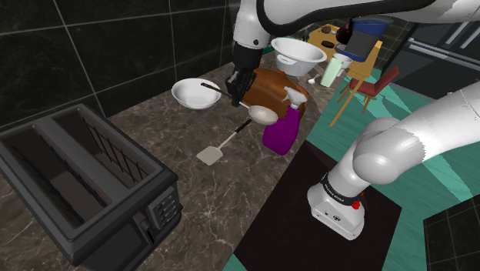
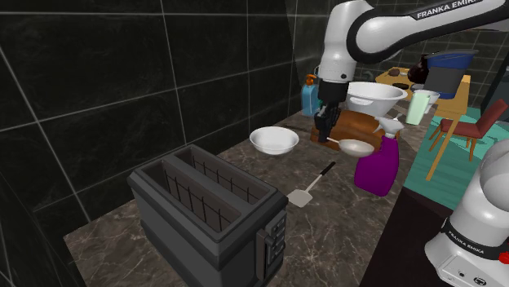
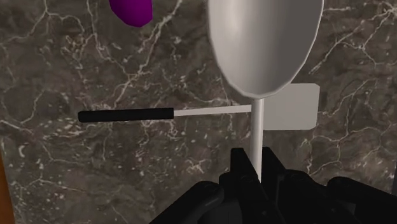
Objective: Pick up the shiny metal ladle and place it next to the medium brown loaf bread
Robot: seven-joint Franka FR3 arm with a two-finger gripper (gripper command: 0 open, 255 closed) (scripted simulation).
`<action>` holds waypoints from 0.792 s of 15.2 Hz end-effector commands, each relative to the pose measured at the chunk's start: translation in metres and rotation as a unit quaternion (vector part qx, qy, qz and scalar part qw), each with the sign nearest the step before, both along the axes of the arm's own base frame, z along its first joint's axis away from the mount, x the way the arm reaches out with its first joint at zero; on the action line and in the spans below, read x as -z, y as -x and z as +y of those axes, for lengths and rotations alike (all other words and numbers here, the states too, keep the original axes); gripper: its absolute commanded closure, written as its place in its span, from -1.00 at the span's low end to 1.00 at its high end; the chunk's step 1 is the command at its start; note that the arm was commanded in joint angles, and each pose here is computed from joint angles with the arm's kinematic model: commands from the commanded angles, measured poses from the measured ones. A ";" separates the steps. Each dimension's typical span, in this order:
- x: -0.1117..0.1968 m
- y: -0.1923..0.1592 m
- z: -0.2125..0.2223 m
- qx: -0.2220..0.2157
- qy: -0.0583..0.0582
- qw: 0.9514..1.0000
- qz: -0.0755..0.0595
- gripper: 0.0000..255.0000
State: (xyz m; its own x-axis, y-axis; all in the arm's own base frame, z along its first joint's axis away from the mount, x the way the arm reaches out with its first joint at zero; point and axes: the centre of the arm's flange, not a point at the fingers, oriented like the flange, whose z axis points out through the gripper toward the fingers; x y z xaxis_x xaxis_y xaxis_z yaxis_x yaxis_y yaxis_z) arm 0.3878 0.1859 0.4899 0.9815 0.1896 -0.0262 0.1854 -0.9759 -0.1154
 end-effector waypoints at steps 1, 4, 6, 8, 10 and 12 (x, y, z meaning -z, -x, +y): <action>0.011 -0.001 -0.001 0.000 0.000 1.000 0.000 1.00; 0.027 -0.001 -0.001 0.000 0.000 1.000 0.000 1.00; 0.037 -0.001 -0.001 0.000 0.000 1.000 0.000 1.00; 0.048 -0.001 -0.001 0.000 0.000 1.000 0.000 1.00; 0.058 -0.001 -0.001 0.000 0.000 1.000 0.000 1.00; 0.069 -0.001 -0.001 0.000 0.000 1.000 0.000 1.00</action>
